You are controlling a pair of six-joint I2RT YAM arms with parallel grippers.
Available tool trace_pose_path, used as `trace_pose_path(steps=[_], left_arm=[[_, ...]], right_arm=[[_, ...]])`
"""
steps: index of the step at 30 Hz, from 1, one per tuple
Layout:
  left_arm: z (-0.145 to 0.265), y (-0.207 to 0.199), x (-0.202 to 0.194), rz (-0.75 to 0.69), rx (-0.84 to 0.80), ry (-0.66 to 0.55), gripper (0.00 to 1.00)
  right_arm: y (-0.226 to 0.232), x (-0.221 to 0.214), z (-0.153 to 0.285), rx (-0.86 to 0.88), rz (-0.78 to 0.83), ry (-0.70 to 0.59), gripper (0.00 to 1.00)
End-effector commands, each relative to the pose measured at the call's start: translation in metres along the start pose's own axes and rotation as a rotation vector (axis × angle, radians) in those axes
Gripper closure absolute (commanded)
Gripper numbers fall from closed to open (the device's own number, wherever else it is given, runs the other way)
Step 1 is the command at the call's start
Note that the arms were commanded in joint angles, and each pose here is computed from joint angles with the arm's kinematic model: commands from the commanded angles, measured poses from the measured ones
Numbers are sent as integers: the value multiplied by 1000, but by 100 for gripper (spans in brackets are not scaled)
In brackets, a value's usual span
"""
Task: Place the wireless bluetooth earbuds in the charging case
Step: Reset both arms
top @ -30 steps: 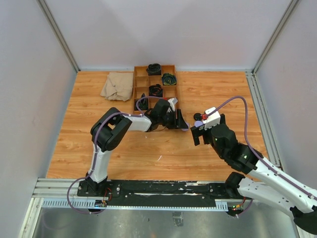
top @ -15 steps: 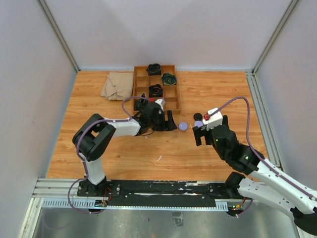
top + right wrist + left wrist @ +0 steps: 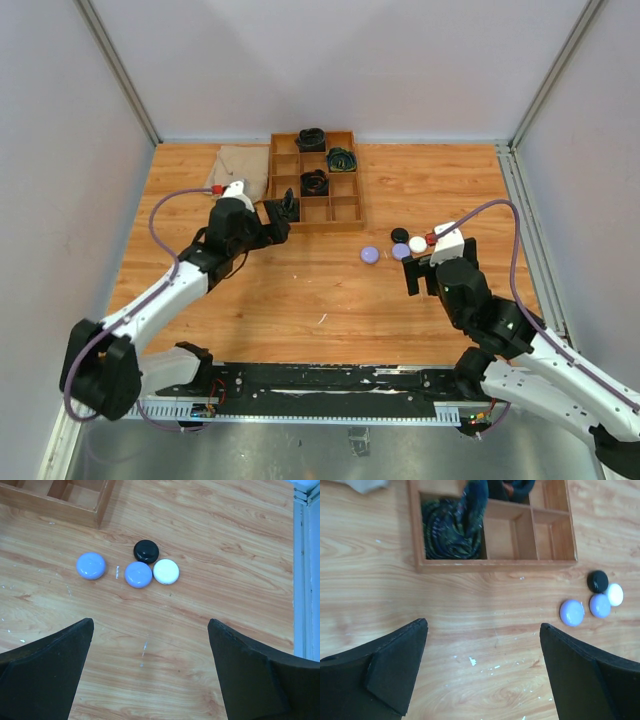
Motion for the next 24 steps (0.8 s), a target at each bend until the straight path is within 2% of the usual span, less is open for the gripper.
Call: trace_pose_path(steps=[1,8,17,24], left_arm=[[41,17,14,-65,151,-48,1],[114,17,49,-162,172,-178,1],[189,31,49,-153,174,-510,1],[205,40,38,-105,193,-612,1]], right_arm=[[-12,8,8,-77,-22,-31,1],[-22,15,17,-118,-21,-62,1],[-28,13,20,-143,-41,-88,1],[-27,11,18,-144,-34,-79,1]])
Point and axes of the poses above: each gripper's point midway between its finger pads, its own z axis back along the fingers, its own y axis along the line the jaws close on, x = y × z, the point moved 9 cm from there along z, back along the fingers, and after that the axes turned 10 degrees about -z, right-handed, at the moved point
